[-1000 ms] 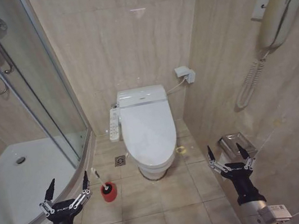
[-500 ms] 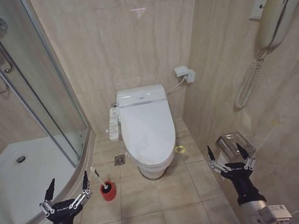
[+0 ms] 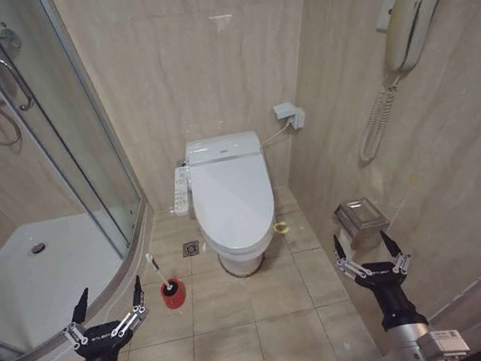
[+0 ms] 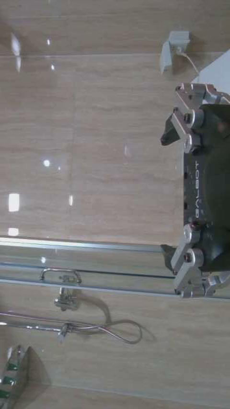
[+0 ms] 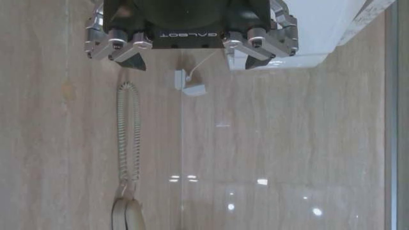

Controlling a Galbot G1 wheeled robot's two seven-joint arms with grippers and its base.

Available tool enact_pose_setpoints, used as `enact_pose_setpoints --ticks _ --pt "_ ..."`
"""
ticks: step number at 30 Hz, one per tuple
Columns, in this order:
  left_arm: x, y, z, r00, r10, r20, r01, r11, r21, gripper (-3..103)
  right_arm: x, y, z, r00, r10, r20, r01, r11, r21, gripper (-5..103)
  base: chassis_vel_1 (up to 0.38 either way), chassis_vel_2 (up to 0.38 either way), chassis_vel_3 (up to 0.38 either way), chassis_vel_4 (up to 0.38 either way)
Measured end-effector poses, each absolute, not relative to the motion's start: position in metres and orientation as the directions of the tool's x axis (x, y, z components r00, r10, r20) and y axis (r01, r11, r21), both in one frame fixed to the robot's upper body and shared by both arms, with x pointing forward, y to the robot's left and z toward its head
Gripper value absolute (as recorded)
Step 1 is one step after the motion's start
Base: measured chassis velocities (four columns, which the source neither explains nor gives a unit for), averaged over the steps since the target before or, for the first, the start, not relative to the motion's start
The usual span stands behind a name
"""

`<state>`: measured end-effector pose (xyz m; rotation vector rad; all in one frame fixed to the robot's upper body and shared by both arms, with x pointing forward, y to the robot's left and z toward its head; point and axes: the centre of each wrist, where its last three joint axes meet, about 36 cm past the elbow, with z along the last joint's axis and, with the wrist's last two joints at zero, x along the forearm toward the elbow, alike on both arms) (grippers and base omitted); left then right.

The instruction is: Open the toilet lid, clean the toilet bowl with a toilet brush, close the toilet lid, and flush.

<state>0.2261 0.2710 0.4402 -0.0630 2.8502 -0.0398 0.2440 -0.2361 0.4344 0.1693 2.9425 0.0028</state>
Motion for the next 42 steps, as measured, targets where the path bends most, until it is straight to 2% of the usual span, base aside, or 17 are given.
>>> enact_pose_setpoints --ticks 42 --pt "0.2261 0.271 0.4402 -0.957 -0.047 -0.285 -0.039 0.999 -0.034 100 0.244 -0.2361 0.4344 -0.975 0.114 -0.192 0.113 0.993 0.013 100 -0.005 0.005 0.003 -0.005"
